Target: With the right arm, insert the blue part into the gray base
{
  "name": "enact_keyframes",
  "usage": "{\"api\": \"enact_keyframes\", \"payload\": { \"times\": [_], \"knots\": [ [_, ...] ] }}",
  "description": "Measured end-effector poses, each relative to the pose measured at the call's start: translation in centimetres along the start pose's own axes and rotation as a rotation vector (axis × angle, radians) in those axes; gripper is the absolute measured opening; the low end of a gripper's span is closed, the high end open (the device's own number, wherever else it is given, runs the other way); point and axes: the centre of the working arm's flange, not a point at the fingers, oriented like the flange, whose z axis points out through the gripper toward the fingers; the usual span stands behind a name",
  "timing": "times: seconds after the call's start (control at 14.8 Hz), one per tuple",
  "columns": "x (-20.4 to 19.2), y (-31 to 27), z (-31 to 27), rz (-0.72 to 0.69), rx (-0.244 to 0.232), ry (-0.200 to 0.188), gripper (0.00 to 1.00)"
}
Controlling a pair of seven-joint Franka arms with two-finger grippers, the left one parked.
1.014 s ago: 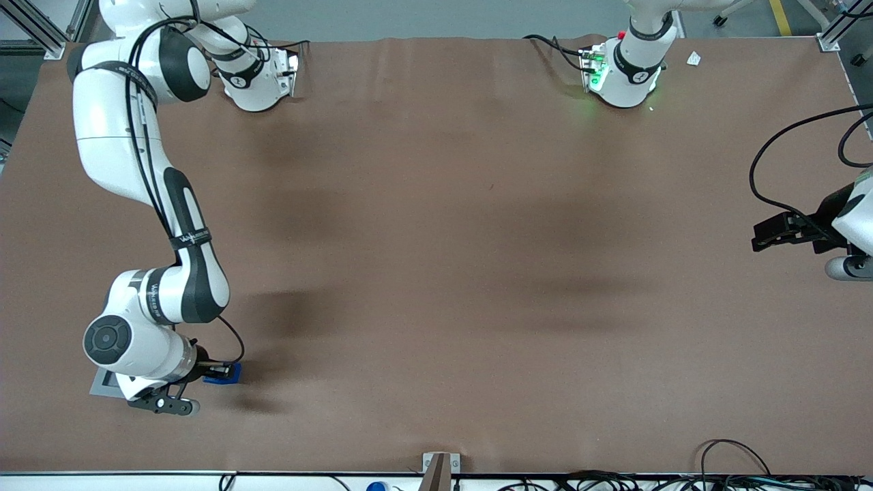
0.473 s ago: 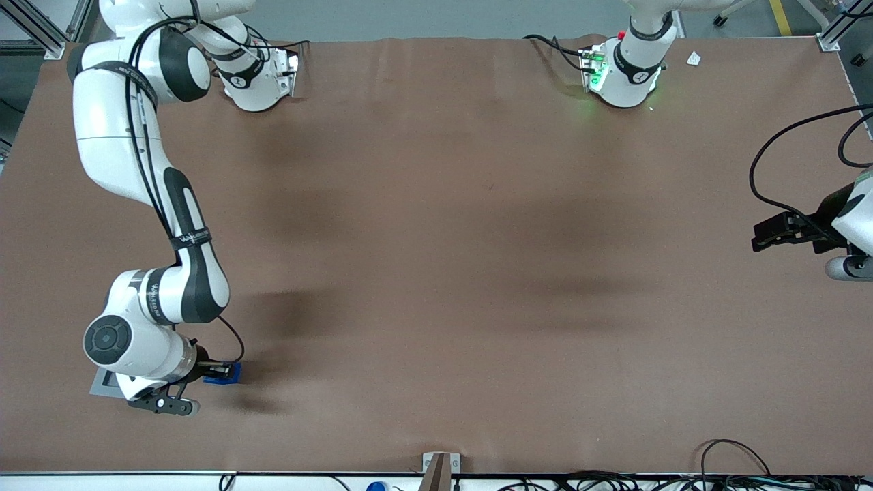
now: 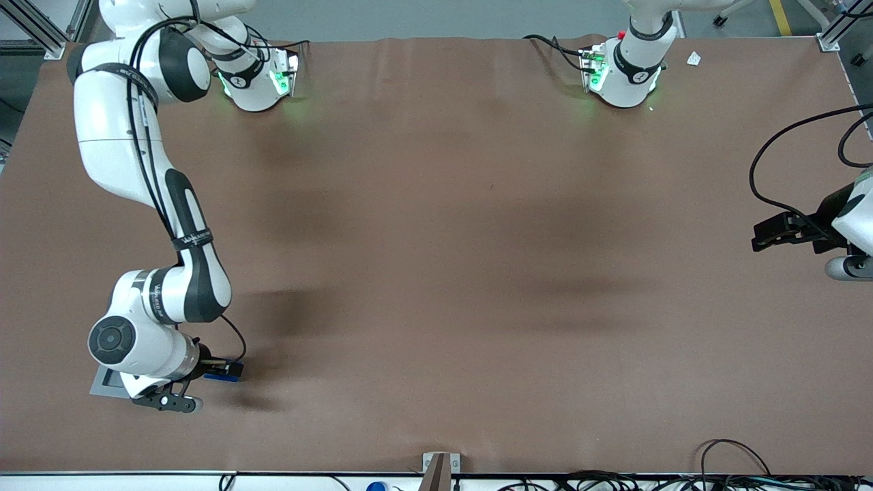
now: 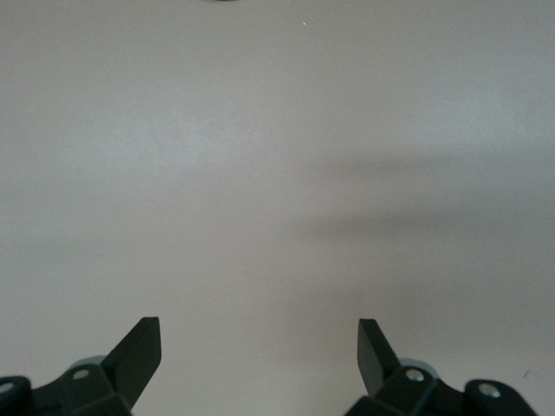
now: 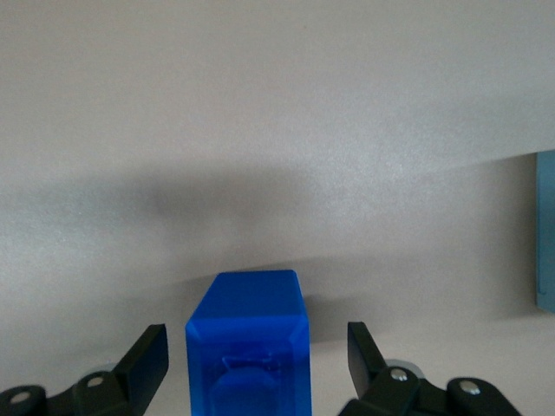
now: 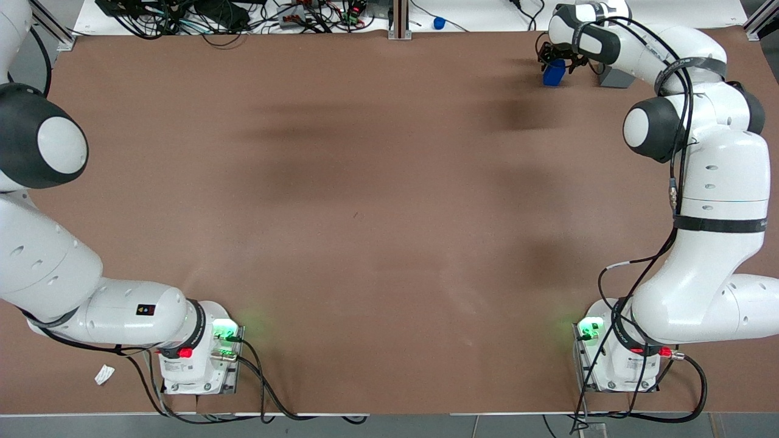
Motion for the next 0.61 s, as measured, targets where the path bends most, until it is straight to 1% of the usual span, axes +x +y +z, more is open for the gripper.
{"api": "enact_keyframes", "payload": {
  "times": [0.07, 0.14, 0.2, 0.34, 0.41, 0.54, 0.61],
  "knots": [
    [0.2, 0.2, -0.4, 0.005, 0.002, 0.012, 0.93],
    [0.5, 0.7, -1.1, 0.012, 0.003, 0.025, 0.98],
    [1.0, 1.4, -2.2, 0.022, 0.005, 0.043, 1.00],
    [2.2, 3.2, -6.6, 0.028, 0.012, 0.098, 1.00],
    [2.4, 4.1, -9.6, 0.018, 0.009, 0.103, 1.00],
    [2.0, 5.9, -16.6, 0.002, 0.000, 0.084, 1.00],
    [1.5, 6.7, -20.5, 0.002, -0.001, 0.086, 1.00]
  ]
}}
